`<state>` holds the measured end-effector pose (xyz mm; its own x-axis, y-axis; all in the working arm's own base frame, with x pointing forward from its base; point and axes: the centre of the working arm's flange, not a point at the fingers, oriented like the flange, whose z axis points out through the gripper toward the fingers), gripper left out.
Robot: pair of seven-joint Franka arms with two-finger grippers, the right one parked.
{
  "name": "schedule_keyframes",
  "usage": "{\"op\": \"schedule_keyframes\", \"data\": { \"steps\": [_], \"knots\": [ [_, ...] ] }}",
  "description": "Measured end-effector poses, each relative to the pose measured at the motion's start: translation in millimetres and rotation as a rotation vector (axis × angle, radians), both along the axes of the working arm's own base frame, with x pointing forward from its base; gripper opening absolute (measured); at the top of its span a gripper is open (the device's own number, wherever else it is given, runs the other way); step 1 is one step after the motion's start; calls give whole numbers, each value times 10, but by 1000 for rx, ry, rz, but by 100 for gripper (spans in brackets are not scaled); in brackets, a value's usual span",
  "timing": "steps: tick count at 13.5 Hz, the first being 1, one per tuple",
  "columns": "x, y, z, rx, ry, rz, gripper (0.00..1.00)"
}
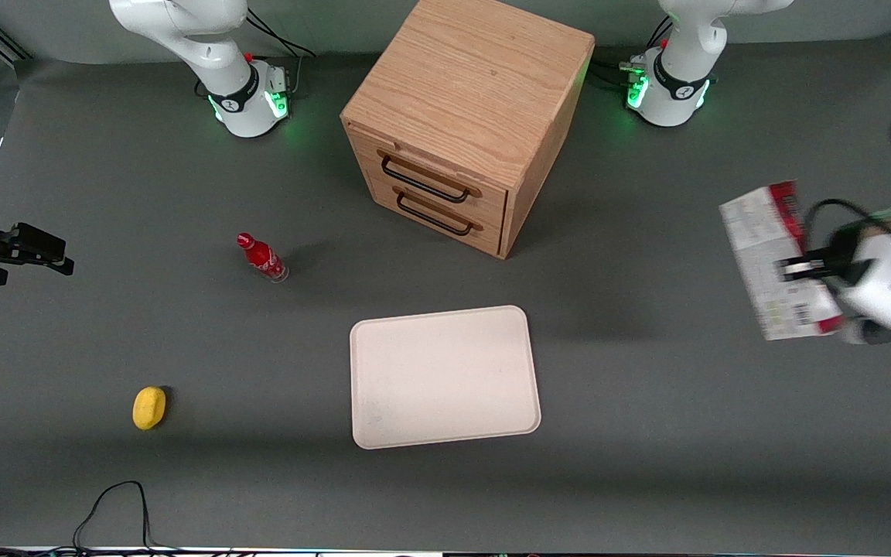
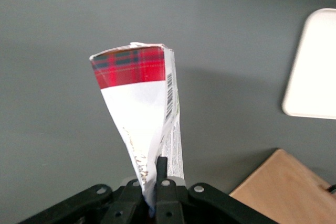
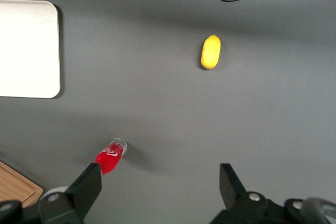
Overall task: Place red cookie box on tray
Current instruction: 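Lift the cookie box and carry it over the cream tray, then lower the held cookie box onto the tray and open the left gripper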
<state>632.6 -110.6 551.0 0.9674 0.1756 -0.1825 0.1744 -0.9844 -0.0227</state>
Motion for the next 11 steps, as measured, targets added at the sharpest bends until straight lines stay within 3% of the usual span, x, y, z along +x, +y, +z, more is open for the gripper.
{"op": "schedule_keyframes", "data": {
  "steps": [4,6,8,11],
  "knots": [
    [45,-1650,-525,-7,-59,-28,4],
    [103,-2287,-941,-31,-88,-63,4],
    [224,-2608,-1457,-73,-111,-83,4],
    [396,-2681,-2135,-89,-113,-70,4]
  ]
}}
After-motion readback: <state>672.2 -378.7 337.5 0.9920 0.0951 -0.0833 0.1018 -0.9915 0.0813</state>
